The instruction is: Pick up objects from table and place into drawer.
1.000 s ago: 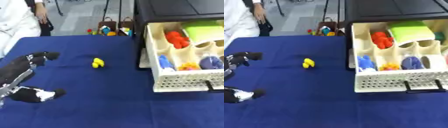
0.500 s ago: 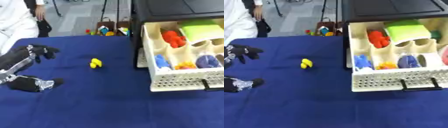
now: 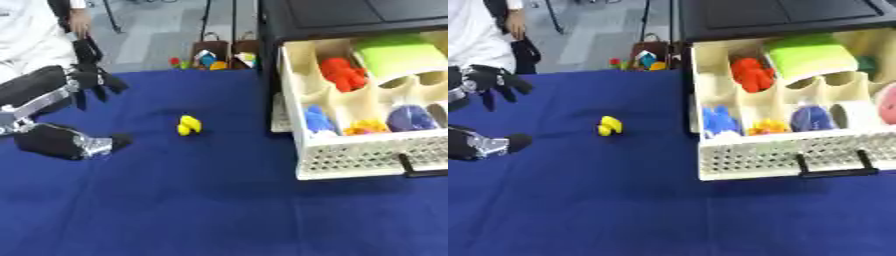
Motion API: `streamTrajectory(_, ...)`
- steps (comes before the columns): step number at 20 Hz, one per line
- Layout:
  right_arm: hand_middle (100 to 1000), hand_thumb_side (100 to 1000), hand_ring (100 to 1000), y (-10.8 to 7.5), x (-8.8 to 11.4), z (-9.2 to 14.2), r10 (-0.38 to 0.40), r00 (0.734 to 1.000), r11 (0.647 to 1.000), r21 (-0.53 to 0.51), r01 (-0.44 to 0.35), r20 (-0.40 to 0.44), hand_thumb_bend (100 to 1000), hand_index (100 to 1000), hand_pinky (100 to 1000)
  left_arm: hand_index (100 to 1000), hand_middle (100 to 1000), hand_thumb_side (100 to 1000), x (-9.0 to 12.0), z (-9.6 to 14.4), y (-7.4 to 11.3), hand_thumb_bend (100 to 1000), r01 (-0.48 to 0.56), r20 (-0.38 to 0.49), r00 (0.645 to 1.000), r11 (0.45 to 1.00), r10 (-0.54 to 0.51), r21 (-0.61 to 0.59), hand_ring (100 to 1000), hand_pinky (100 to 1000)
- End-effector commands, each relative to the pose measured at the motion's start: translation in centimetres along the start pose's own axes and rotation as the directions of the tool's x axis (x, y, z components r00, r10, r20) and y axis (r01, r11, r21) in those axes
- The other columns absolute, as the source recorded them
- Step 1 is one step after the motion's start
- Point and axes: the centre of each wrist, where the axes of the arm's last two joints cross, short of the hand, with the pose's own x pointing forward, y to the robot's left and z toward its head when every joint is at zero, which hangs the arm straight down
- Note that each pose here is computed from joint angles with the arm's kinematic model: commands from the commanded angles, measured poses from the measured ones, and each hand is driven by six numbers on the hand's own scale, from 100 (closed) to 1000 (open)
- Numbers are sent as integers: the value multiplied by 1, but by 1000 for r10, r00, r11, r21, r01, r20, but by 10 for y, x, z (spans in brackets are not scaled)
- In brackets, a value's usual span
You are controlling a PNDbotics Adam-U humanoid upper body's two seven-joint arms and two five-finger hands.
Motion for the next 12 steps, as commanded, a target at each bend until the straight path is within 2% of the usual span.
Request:
streamTrajectory(1,624,1000,689,0,1,-7,-44,998,999,-27,45,55,100,750,627,855,738,636,6,0,15,508,52,9,999,998,-52,-21,694,524)
streamTrajectory(8,622,1000,690,2,2,-7,-60,997,998,-18,61,54,100,751,628,826,696,611,-5,-15,19,456,58,-6,998,998,-58,-20,605,435)
streamTrajectory(12,622,1000,691,3,3,-8,-69,996,997,-17,70,53,100,751,629,816,694,609,-17,-25,18,430,53,-24,998,999,-53,-13,585,433)
